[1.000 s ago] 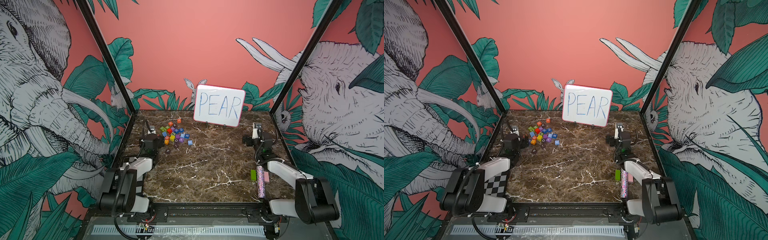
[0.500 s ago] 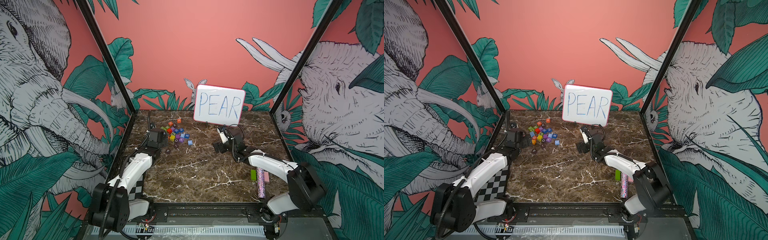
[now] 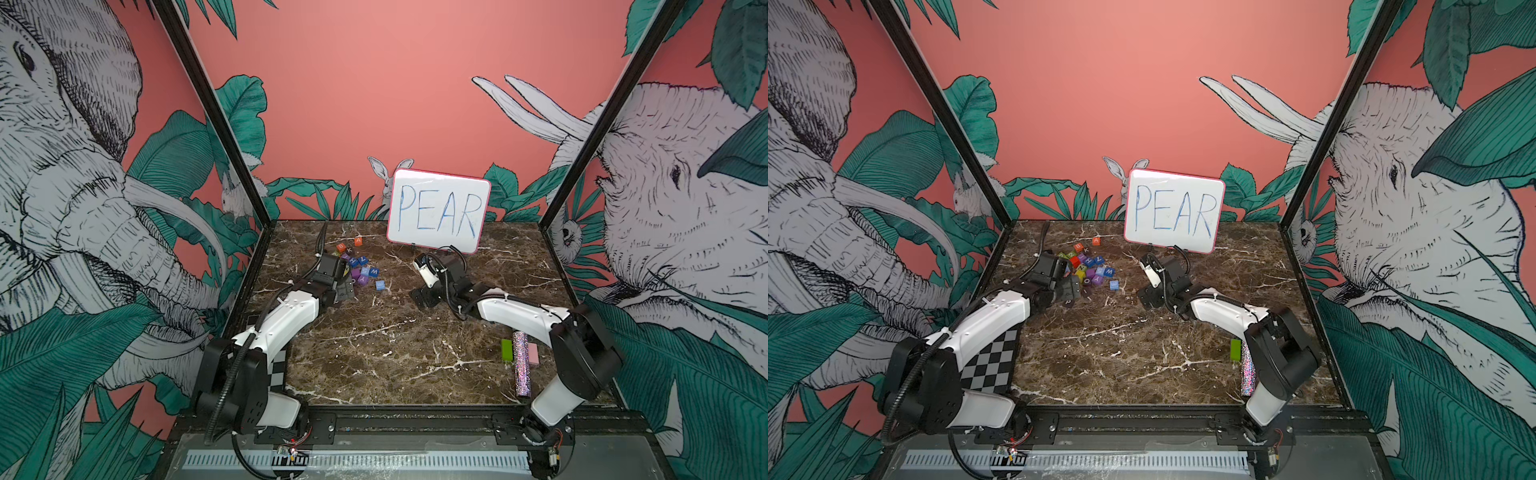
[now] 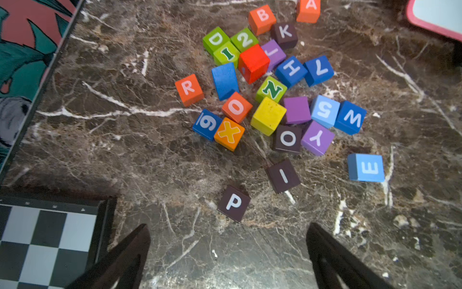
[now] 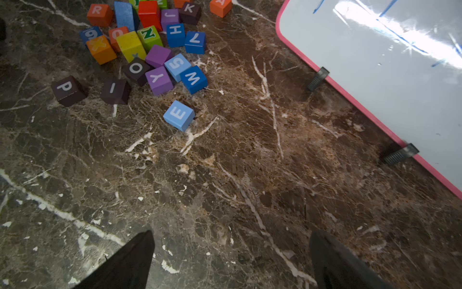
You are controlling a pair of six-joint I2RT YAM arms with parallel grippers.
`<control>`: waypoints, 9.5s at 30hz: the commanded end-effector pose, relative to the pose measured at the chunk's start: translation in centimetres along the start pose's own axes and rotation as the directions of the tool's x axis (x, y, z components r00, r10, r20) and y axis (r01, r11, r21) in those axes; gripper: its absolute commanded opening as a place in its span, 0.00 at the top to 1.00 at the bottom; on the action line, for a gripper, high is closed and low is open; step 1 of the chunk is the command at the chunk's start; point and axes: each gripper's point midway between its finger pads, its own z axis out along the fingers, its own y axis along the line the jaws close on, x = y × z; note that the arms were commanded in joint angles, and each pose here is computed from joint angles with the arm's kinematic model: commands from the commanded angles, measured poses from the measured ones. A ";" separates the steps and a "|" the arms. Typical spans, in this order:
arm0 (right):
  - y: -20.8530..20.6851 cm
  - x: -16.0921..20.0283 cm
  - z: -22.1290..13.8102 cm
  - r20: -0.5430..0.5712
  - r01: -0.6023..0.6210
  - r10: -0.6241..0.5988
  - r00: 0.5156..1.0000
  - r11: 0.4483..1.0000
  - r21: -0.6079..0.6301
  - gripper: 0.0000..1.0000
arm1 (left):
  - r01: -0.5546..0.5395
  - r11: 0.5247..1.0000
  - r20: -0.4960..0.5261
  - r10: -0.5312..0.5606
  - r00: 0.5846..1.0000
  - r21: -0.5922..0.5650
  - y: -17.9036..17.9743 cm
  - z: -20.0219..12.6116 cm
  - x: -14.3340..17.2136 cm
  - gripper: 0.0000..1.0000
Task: Spell the uppercase word “pear” with letter blocks
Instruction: Pick up the letter block from the center of the board, then place the letter block at the center of the board, then adjust the letter block at the center of the board.
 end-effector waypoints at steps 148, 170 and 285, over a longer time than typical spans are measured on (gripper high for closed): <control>-10.1 2.2 4.6 0.106 -0.306 0.290 0.951 0.932 0.194 0.01 | -0.280 0.918 -0.181 0.337 0.924 0.280 -25.1 10.6 -2.5 0.74; -9.9 2.7 4.8 0.094 -0.303 0.290 0.952 0.934 0.187 0.01 | -0.307 0.907 -0.162 0.362 0.918 0.290 -27.3 11.6 -2.6 0.74; -2.7 -2.8 3.3 0.059 -0.161 0.161 0.985 0.987 -0.020 0.01 | -0.105 0.991 -0.098 0.112 0.989 0.079 -9.3 3.2 -8.0 0.39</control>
